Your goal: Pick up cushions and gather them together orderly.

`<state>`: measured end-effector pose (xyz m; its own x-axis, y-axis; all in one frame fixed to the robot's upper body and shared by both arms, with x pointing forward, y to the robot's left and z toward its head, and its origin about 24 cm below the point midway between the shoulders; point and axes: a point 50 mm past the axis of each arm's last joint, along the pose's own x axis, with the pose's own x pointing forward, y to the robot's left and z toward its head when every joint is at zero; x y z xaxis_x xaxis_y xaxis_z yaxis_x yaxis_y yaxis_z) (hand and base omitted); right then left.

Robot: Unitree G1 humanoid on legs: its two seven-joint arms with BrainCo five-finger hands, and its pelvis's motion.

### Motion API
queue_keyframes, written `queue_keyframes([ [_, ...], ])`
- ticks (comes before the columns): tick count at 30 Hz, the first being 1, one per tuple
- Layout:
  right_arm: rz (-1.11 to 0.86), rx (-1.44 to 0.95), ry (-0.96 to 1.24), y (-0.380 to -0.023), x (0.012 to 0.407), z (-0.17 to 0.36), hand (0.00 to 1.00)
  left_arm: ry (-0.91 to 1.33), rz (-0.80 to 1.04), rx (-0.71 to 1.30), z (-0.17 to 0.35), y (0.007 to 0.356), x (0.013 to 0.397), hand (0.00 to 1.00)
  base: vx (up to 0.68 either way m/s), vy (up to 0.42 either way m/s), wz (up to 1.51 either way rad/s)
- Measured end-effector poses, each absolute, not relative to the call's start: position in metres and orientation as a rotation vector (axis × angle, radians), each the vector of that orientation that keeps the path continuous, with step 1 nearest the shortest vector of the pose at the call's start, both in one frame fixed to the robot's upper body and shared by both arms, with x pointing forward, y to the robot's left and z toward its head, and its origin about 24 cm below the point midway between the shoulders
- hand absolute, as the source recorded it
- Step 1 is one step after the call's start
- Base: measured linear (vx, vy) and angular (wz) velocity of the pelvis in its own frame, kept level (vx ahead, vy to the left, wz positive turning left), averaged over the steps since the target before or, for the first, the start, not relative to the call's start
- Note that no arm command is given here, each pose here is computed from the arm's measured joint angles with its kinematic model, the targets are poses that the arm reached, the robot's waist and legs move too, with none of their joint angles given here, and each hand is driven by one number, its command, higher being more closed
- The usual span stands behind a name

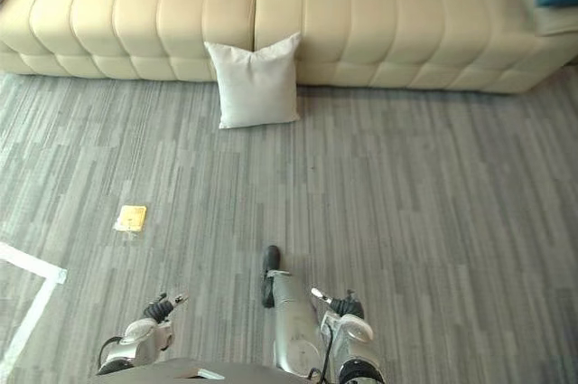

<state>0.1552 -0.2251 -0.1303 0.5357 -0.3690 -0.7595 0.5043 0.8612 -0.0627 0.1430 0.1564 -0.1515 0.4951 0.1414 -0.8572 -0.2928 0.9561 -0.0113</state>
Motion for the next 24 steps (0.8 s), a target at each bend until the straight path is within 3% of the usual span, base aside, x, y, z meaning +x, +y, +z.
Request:
queue_keyframes([
  [10, -0.521, 0.169, 0.904, -0.215, 0.141, -0.137, 0.00, 0.901, 0.386, -0.279, -0.139, 0.168, 0.158, 0.00, 0.45, -0.098, -0.07],
  [17, -0.521, 0.174, 0.916, -0.209, 0.134, -0.139, 0.00, 0.891, 0.398, -0.293, -0.139, 0.168, 0.157, 0.00, 0.50, 0.230, -0.52],
  [24, -0.471, 0.225, 0.950, -0.185, 0.134, -0.145, 0.00, 0.933, 0.428, -0.234, -0.143, 0.191, 0.144, 0.00, 0.48, 0.259, -0.50],
])
